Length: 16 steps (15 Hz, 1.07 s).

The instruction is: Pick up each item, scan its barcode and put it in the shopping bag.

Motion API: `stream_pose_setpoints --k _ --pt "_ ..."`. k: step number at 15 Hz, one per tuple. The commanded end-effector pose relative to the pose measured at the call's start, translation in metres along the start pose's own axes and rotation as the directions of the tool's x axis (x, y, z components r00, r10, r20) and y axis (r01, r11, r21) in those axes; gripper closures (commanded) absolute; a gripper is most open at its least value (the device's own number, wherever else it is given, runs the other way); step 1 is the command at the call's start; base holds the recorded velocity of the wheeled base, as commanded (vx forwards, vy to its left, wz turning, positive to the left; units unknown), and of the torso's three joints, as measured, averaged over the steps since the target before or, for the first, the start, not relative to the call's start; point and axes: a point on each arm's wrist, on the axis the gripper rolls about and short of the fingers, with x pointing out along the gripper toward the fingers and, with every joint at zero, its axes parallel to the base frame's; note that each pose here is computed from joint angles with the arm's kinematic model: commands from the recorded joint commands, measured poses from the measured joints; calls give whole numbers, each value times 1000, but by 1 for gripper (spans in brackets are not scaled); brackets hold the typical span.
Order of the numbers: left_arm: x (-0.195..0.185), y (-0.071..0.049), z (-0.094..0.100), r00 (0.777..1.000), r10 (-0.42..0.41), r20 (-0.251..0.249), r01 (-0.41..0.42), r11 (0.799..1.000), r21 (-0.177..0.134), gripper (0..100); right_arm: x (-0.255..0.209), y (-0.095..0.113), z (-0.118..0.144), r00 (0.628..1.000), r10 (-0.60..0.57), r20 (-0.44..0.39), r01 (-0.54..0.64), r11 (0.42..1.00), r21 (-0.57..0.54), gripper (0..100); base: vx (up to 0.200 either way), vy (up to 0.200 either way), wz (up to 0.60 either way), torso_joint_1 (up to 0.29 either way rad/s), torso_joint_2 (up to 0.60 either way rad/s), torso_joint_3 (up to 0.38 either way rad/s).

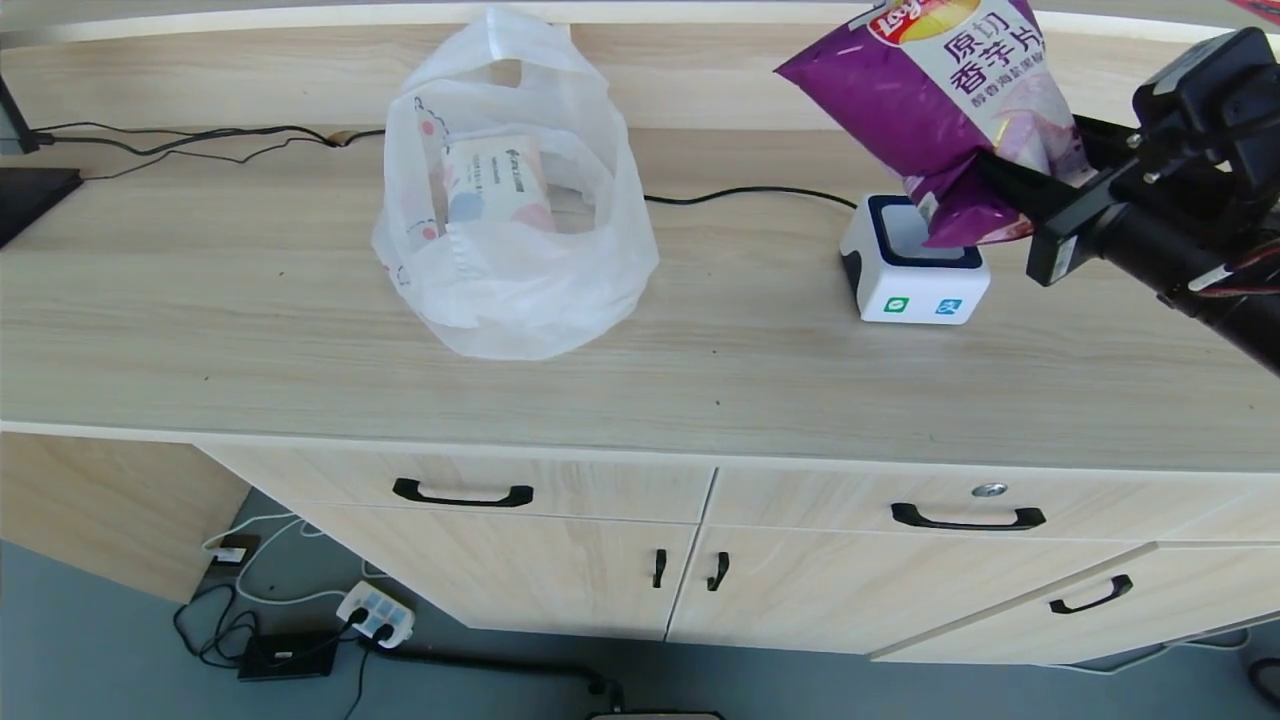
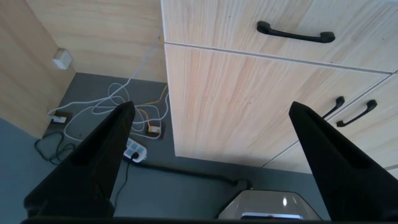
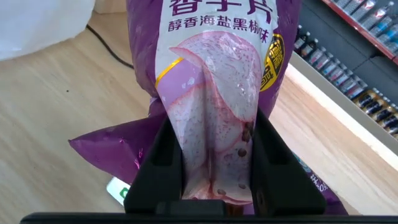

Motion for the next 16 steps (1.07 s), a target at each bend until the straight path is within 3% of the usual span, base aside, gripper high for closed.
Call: stream_pose_setpoints --k 1,4,8,16 --pt "0 0 0 1000 0 1 0 1000 0 0 14 1 -11 1000 -15 6 15 1000 -10 100 0 0 0 0 0 0" --pt "0 0 0 1000 0 1 0 1000 -2 0 19 1 -14 1000 -6 20 6 1000 -12 100 0 0 0 0 0 0" --pt "0 0 0 1000 0 0 0 1000 0 0 16 -11 -37 1000 -28 2 28 997 -74 100 0 0 0 0 0 0" --pt "0 0 0 1000 2 0 -2 1000 -2 0 15 -10 -41 1000 -29 9 29 997 -76 100 0 0 0 0 0 0"
